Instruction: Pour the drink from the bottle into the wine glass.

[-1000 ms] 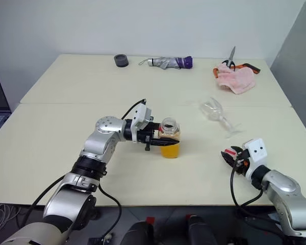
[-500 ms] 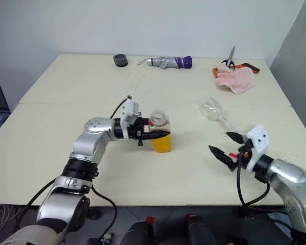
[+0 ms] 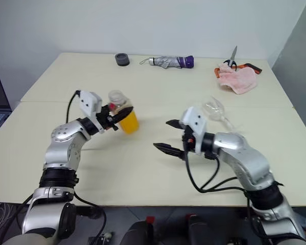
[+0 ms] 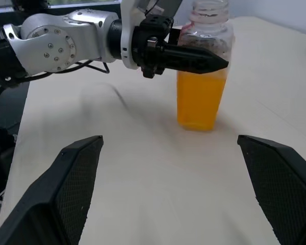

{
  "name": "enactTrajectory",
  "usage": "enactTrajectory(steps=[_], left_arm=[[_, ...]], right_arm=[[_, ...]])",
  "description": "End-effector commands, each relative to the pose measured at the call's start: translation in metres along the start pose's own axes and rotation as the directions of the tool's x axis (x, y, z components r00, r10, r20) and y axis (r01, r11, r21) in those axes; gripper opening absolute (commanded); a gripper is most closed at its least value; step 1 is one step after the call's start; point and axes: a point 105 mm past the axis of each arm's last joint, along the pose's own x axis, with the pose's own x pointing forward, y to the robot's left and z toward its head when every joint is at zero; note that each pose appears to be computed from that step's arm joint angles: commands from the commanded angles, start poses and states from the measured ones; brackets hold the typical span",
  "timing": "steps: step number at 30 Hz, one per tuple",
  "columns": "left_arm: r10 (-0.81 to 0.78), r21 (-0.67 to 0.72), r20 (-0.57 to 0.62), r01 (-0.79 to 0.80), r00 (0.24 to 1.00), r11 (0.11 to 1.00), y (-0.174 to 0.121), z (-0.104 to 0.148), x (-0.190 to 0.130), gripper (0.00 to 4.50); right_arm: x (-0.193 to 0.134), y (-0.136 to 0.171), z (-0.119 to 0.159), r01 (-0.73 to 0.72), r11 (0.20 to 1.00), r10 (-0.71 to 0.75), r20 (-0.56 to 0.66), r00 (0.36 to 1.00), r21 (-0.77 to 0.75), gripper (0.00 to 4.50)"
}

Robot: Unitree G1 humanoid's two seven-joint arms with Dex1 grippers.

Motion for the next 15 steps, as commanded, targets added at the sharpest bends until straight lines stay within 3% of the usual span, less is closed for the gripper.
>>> enactTrajectory(steps=[1, 15], left_arm=[[0.102, 0.04, 0.066, -0.105, 0.993, 0.994, 0.019, 0.019, -0.008, 1.77], [0.275, -0.008, 0.062, -0.275, 0.96, 0.961, 0.046, 0.009, -0.012, 1.77]], right_arm=[[0.013, 0.002, 0.014, -0.024, 0.997, 0.026, 0.031, 0.999, -0.067, 4.5], [0.038, 0.015, 0.032, -0.085, 0.992, 0.093, 0.084, 0.992, -0.089, 4.5]])
